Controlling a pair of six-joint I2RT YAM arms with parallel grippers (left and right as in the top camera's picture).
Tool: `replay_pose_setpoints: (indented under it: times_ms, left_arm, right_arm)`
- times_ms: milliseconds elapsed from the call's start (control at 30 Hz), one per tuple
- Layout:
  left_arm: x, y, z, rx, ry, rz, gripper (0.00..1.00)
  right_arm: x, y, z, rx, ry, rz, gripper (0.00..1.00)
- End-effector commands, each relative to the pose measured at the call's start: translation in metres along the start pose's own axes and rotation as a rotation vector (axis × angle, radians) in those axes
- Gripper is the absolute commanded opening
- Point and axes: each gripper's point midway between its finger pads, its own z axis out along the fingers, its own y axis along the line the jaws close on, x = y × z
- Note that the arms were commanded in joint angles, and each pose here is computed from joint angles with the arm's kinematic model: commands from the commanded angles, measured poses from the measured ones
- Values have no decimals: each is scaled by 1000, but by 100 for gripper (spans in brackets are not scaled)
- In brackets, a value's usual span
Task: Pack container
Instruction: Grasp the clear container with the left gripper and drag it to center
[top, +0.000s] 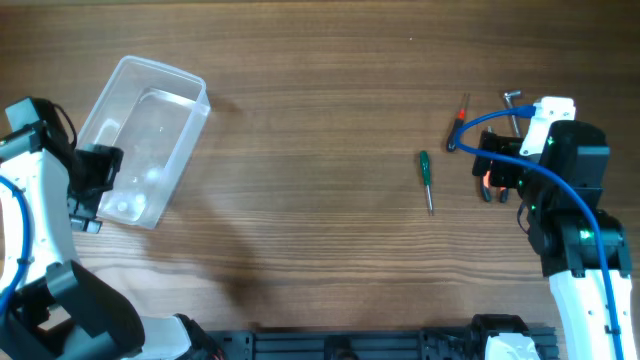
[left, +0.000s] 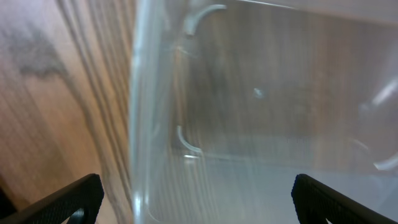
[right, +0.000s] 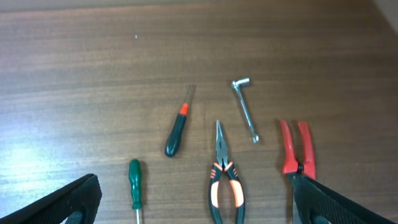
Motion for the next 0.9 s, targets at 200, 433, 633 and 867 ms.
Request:
replay_pose_setpoints:
  times_ms: [200, 433, 633, 867]
  left_arm:
    - [-12, 43, 35, -96, 0, -124, 100]
    - [-21, 6, 53, 44, -43, 205, 100]
    - [-3, -11, 77, 23, -3, 271, 90]
    - [5, -11, 76, 28, 32, 276, 40]
  right_arm:
    - [0, -1, 8, 6, 27, -20, 100]
    - [0, -1, 8, 6, 28, -20, 100]
    - [0, -1, 8, 6, 27, -20, 100]
    - [0, -1, 8, 6, 29, -20, 100]
